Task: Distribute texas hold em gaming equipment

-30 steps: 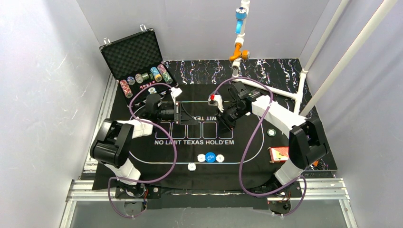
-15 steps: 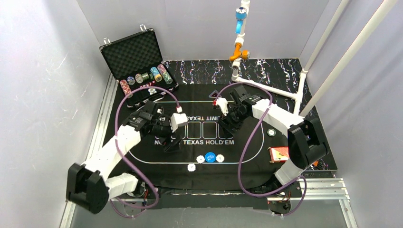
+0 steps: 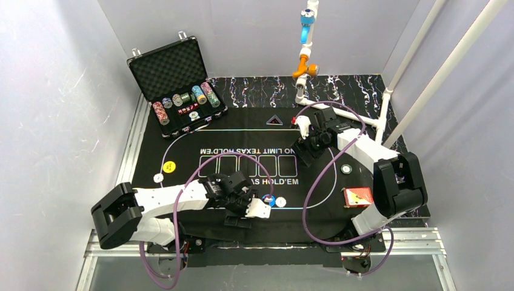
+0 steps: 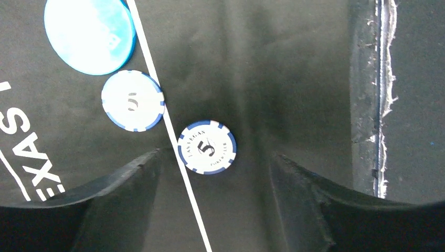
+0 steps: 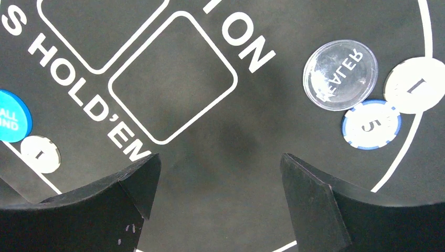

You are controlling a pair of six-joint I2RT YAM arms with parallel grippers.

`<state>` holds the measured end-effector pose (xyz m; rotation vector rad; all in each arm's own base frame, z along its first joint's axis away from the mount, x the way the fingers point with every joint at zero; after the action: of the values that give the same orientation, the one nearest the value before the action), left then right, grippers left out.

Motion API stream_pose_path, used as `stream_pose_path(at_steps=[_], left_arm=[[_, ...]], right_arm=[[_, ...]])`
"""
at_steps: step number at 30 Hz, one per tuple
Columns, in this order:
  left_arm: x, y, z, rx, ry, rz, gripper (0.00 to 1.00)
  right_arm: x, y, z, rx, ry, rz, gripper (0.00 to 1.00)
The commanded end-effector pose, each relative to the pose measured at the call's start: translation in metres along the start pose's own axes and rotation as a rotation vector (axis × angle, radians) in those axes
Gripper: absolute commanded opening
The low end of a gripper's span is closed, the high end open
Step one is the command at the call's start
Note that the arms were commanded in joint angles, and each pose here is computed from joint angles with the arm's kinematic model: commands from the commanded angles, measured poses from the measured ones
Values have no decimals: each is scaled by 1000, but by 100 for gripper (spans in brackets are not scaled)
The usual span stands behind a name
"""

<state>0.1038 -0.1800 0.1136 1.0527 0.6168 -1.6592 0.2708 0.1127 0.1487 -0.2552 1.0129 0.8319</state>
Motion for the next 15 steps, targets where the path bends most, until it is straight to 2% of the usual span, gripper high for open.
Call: stream_pose_path(at_steps=[1, 15], left_arm=[[6, 1, 2, -19, -6, 3, 65], [15, -7, -5, 22, 92, -23, 55]], right_arm=[[-9, 3, 6, -14, -61, 19, 92], [-11, 4, 7, -11, -68, 43, 91]])
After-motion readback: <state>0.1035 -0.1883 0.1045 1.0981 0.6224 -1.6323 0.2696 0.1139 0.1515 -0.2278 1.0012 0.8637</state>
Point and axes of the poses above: each gripper's point midway between its finger pads, its own x axis out along the fingers, its own y axis along the line the jaws close on, z = x × y, the point moved 10 cm from there along -x, back along the fingers, and after that the axes turned 7 degrees about x, right-handed, at the moved point
